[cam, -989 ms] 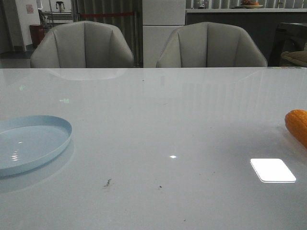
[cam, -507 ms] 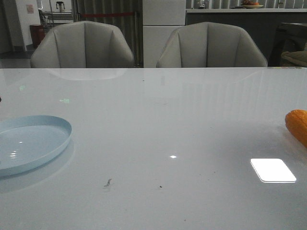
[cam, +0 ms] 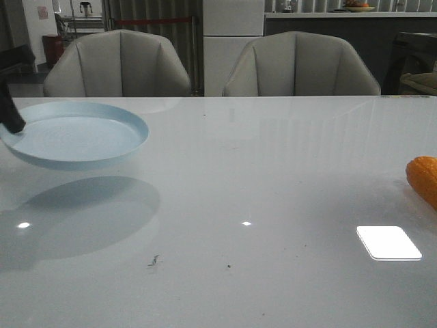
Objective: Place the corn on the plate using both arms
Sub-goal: 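Slide the plate with the left gripper toward the table center, then open the left gripper and lift it away from the plate, then grasp the orange corn cob with the right gripper, then lift the corn with the right gripper and carry it over the plate, then lower the corn onto the plate and open the right gripper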
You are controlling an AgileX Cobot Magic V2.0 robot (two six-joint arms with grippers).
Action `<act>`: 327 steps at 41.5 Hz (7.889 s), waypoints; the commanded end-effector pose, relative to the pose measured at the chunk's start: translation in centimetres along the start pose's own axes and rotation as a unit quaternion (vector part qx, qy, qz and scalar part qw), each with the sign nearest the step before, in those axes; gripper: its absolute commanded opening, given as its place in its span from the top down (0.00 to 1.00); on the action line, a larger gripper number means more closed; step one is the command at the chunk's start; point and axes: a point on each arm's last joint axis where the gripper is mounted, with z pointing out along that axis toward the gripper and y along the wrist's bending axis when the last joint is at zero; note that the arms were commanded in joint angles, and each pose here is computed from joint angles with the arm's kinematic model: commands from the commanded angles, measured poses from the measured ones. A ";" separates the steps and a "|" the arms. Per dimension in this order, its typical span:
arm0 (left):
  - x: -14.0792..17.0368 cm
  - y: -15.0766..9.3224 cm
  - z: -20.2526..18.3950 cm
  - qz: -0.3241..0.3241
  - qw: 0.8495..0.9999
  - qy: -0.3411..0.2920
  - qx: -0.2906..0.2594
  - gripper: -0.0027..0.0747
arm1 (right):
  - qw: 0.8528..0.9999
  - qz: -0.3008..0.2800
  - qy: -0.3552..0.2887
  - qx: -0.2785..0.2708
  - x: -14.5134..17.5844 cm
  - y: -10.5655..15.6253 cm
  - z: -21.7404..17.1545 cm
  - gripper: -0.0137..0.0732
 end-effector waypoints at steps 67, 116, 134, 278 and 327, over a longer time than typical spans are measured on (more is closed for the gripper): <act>-1.2 -16.1 -0.8 0.271 0.957 -0.099 0.006 0.36 | 0.999 0.000 -0.034 -0.001 -1.5 0.1 -0.6 0.21; 15.8 -0.8 -17.4 0.180 0.887 -0.400 -0.141 0.38 | 1.000 0.000 0.000 -0.006 -0.9 0.2 -0.6 0.21; 17.6 -1.6 -16.7 0.174 0.889 -0.412 -0.101 0.38 | 0.993 0.083 0.052 0.065 -5.9 -4.1 1.4 0.21; 17.4 -3.0 -16.8 0.215 0.869 -0.437 -0.087 0.38 | 0.865 -0.087 0.421 -0.260 -2.4 19.5 24.9 0.20; 17.4 -3.0 -16.8 0.217 0.870 -0.435 -0.088 0.38 | 0.994 -0.048 0.086 -0.037 -25.3 0.0 0.5 0.20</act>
